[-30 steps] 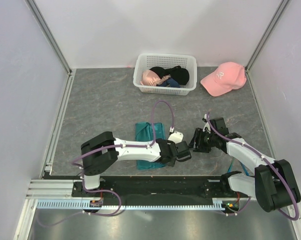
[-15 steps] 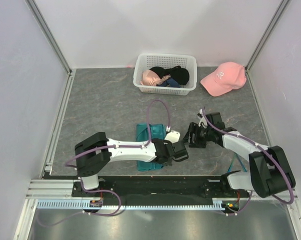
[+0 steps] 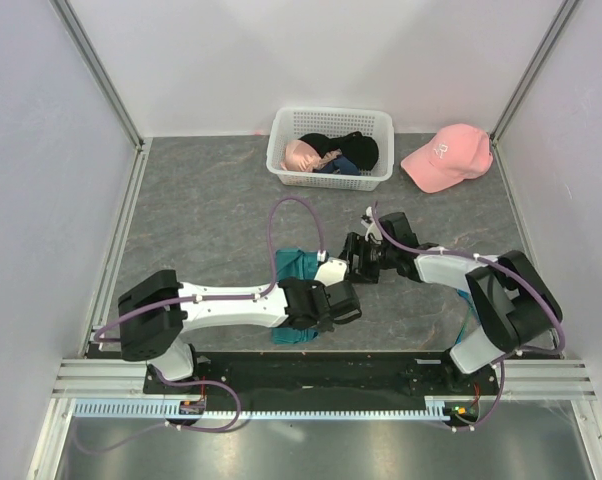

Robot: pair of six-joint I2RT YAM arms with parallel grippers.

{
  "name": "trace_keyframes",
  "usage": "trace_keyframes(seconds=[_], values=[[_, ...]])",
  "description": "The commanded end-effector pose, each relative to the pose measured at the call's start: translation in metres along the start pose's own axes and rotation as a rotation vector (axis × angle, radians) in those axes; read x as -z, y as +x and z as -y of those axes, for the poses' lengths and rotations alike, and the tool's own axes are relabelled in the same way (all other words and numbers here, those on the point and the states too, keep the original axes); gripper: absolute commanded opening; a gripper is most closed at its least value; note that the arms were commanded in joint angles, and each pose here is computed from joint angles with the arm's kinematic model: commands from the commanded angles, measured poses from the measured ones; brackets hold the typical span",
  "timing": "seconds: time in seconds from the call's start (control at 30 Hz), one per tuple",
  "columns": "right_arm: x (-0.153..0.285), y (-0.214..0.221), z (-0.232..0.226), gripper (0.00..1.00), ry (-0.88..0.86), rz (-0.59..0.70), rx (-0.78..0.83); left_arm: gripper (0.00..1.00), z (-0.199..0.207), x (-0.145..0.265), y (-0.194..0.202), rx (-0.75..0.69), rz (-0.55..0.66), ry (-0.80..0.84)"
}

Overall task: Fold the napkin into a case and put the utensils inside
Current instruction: Pick up the 2/3-rectangle-folded napkin from the center of the board.

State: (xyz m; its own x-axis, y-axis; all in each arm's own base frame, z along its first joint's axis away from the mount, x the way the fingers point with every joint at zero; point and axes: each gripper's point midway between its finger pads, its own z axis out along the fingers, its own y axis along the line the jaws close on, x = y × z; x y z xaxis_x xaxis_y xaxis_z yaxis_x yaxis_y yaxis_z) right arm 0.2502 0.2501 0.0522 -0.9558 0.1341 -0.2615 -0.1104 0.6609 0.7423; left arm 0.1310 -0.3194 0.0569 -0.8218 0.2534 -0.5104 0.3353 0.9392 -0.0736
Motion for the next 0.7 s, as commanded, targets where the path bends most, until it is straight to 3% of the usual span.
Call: trace_keyframes(seconds=[0.0, 0.23, 0.47, 0.67], values=[[-0.012, -0.016, -0.021, 0.77, -0.074, 0.043, 0.012, 0.02, 0.009, 0.013, -0.014, 0.070, 0.057, 0.050], [-0.028, -0.018, -0.018, 0.65, -0.084, 0.037, -0.012, 0.02, 0.010, 0.018, -0.015, 0.074, 0.064, 0.070], [-0.037, -0.027, -0.019, 0.41, -0.100, 0.055, -0.023, 0.02, 0.011, 0.019, -0.017, 0.078, 0.070, 0.083], [-0.043, -0.028, -0.019, 0.37, -0.108, 0.044, -0.017, 0.02, 0.014, 0.018, -0.015, 0.090, 0.067, 0.103]])
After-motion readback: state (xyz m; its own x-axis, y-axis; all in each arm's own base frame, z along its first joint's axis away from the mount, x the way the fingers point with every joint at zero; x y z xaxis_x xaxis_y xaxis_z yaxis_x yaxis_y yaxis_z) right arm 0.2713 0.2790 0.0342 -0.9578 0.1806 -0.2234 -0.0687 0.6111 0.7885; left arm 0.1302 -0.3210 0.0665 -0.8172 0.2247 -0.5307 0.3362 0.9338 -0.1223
